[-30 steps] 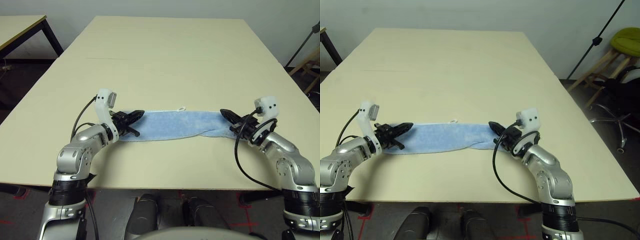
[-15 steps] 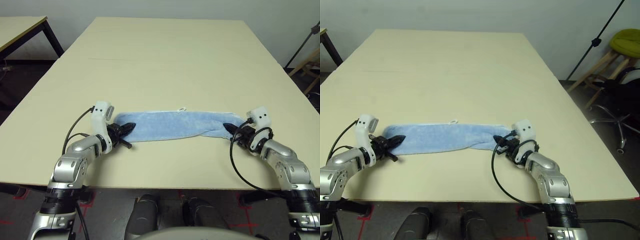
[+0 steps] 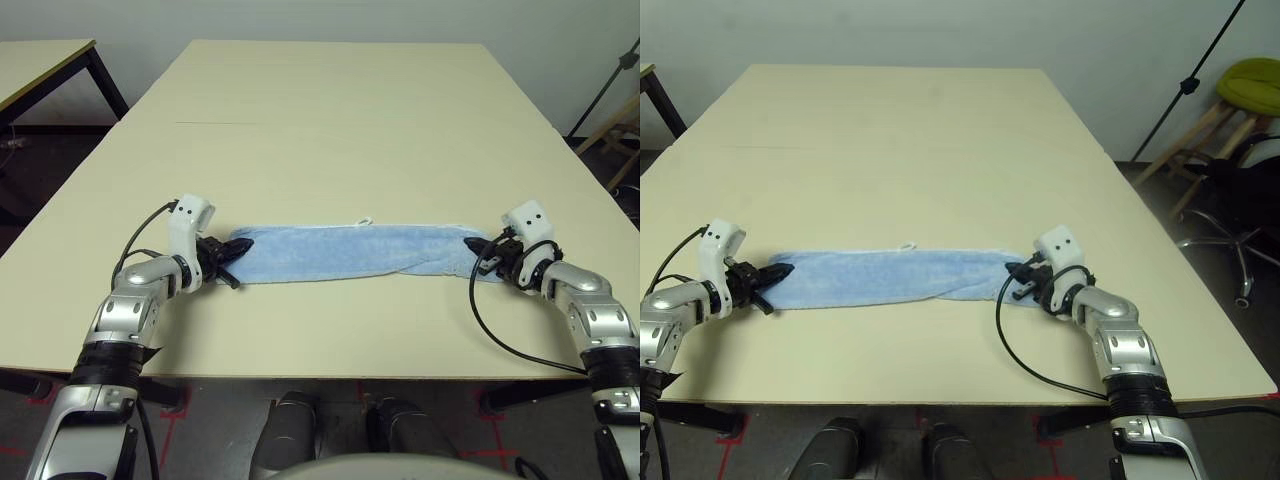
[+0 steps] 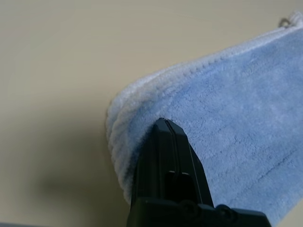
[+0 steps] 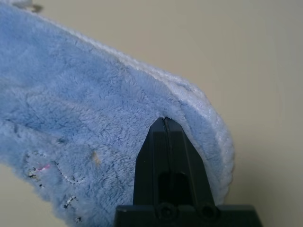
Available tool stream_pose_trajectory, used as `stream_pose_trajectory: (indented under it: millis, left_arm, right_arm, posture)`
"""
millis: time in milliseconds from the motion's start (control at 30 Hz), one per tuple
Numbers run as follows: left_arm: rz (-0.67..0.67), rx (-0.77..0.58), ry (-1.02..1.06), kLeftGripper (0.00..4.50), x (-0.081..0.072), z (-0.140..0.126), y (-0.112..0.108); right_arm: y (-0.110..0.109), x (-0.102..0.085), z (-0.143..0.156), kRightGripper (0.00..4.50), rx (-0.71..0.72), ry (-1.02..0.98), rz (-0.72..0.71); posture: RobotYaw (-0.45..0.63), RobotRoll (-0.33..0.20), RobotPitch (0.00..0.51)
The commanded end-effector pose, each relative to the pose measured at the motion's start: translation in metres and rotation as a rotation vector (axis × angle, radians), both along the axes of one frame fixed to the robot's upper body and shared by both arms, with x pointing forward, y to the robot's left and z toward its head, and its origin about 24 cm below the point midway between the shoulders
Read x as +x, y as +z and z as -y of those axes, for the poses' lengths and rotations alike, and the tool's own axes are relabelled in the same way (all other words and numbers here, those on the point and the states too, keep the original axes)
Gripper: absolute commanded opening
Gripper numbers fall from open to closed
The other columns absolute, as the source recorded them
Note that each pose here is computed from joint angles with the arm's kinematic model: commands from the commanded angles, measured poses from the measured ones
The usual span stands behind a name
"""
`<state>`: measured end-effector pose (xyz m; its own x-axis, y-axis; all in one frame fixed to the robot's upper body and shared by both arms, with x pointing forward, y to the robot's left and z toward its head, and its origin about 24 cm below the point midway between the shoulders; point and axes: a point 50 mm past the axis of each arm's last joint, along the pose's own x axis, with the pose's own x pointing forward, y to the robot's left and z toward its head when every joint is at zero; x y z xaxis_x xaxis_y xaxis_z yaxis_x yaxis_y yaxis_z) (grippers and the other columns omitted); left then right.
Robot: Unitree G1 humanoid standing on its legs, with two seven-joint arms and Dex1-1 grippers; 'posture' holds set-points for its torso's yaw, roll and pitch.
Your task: Fold the towel and set it aside.
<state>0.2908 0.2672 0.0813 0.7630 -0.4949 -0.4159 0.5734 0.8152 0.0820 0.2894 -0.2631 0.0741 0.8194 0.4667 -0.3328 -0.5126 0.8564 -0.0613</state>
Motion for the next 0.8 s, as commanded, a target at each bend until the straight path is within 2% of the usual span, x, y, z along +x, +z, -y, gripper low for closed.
stream_pose_trajectory:
  millis: [33, 67, 133, 233, 333, 433, 567, 600, 700, 800]
  left_arm:
    - [0.039, 0.013, -0.046, 0.42, -0.001, 0.002, 0.008]
    - [0.064, -0.007, -0.048, 0.63, 0.000, 0.002, 0.013]
    - [0.121, -0.031, -0.062, 1.32, 0.000, 0.002, 0.025]
    - [0.196, -0.075, -0.120, 2.37, -0.003, 0.003, 0.041]
    - [0.278, -0.074, -0.192, 3.42, -0.006, 0.001, 0.055]
    - [0.298, -0.082, -0.265, 4.43, -0.008, -0.003, 0.068]
    - [0.346, -0.156, -0.372, 4.50, -0.013, -0.009, 0.092]
    - [0.343, -0.154, -0.397, 4.50, -0.015, -0.009, 0.095]
    - [0.314, -0.151, -0.484, 4.50, -0.023, -0.010, 0.099]
    - [0.254, -0.156, -0.565, 4.50, -0.027, -0.010, 0.100]
  right_arm:
    - [0.011, -0.006, 0.005, 0.00, 0.097, -0.016, 0.001]
    - [0.018, -0.007, 0.007, 0.00, 0.144, -0.033, 0.011]
    - [0.036, -0.011, 0.011, 0.00, 0.265, -0.081, 0.029]
    - [0.052, -0.017, 0.014, 0.62, 0.420, -0.168, 0.008]
    - [0.070, -0.027, 0.010, 1.72, 0.570, -0.191, -0.032]
    - [0.073, -0.041, 0.011, 2.79, 0.596, -0.270, -0.178]
    - [0.073, -0.065, 0.016, 4.28, 0.675, -0.245, -0.383]
    - [0.073, -0.069, 0.017, 4.45, 0.685, -0.244, -0.400]
    - [0.064, -0.080, 0.020, 4.45, 0.714, -0.276, -0.447]
    - [0.047, -0.082, 0.013, 4.45, 0.753, -0.306, -0.517]
  posture:
    - [0.10, 0.000, 0.108]
    - [0.10, 0.000, 0.108]
    - [0.10, 0.000, 0.100]
    - [0.10, 0.000, 0.097]
    - [0.10, 0.000, 0.100]
    - [0.10, 0.000, 0.102]
    - [0.10, 0.000, 0.107]
    - [0.09, 0.000, 0.106]
    - [0.07, 0.000, 0.100]
    - [0.07, 0.000, 0.098]
